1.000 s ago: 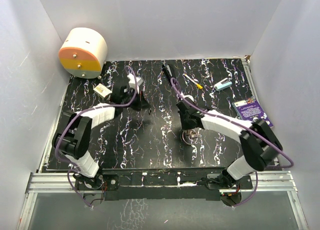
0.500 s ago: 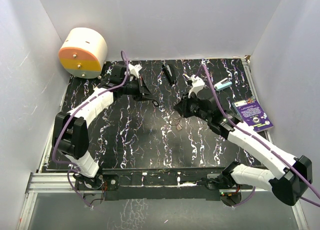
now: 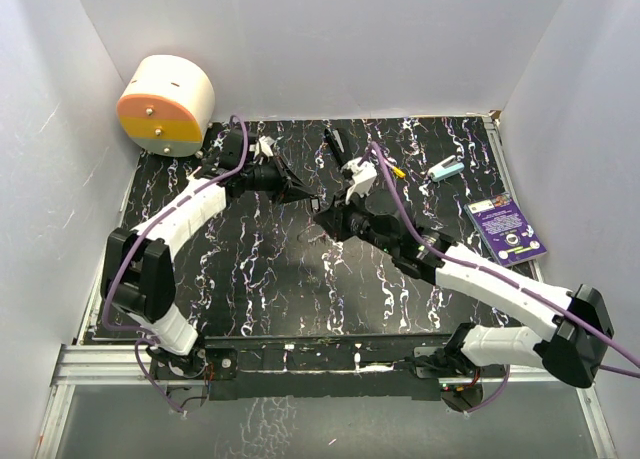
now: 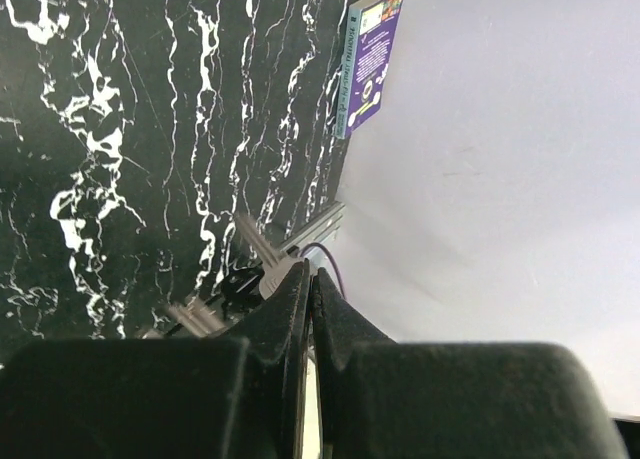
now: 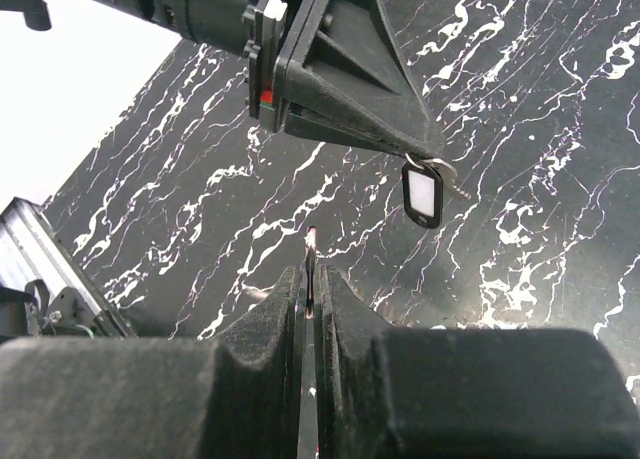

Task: Put the keys on the keyring

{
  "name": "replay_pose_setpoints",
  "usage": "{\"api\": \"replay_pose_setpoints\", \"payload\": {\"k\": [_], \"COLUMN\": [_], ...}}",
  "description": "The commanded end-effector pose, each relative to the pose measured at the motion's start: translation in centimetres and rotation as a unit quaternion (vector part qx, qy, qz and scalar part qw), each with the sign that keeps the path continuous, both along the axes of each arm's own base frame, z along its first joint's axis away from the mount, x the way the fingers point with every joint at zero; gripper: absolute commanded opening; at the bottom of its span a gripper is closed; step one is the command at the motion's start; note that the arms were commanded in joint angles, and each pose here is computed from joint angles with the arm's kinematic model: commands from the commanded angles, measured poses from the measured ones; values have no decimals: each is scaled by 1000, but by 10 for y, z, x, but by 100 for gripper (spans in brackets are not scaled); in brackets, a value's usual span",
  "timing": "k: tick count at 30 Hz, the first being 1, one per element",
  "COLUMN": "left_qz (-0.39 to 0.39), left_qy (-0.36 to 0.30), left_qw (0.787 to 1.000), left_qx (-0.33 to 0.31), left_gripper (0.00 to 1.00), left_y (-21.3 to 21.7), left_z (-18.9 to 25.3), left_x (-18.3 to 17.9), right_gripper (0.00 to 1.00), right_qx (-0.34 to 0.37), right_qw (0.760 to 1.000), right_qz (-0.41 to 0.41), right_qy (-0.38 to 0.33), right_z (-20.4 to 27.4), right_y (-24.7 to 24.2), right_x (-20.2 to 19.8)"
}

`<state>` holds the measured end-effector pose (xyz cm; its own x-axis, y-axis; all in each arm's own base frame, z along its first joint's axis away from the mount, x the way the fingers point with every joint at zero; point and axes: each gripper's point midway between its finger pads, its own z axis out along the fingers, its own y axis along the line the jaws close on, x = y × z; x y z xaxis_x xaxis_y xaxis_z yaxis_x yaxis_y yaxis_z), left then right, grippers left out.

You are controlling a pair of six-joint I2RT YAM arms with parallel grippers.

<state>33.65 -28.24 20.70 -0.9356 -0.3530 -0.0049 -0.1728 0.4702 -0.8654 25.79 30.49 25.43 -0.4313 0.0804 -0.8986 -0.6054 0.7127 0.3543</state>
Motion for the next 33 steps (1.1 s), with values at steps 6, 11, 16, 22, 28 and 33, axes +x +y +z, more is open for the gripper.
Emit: {"api": "replay_pose_setpoints", "payload": {"k": [6, 11, 16, 22, 28, 33], "left_qz": [89, 132, 154, 159, 162, 163], "left_qy": [17, 11, 8, 7, 7, 7], "left_qw": [994, 988, 984, 983, 982, 982], "left_qx": [-66, -85, -92, -95, -95, -96], "left_gripper": [0, 0, 0, 0, 0, 0], "left_y": [30, 54, 67, 69, 70, 70], "left_z": [46, 53, 51, 50, 47, 46], "left_x": [-1, -3, -9, -7, -7, -6], "right_gripper": [8, 8, 8, 8, 8, 8], "right_qx": [86, 84, 96, 105, 119, 124], "right_qw": [989, 988, 986, 985, 983, 982], "right_qz": [-83, -81, -65, -44, -32, -27], "right_qy": [-87, -102, -119, -133, -139, -143], "right_z": [38, 41, 47, 56, 68, 71], "right_y": [-2, 6, 20, 36, 48, 59], "right_x": [22, 28, 32, 31, 29, 30]}}
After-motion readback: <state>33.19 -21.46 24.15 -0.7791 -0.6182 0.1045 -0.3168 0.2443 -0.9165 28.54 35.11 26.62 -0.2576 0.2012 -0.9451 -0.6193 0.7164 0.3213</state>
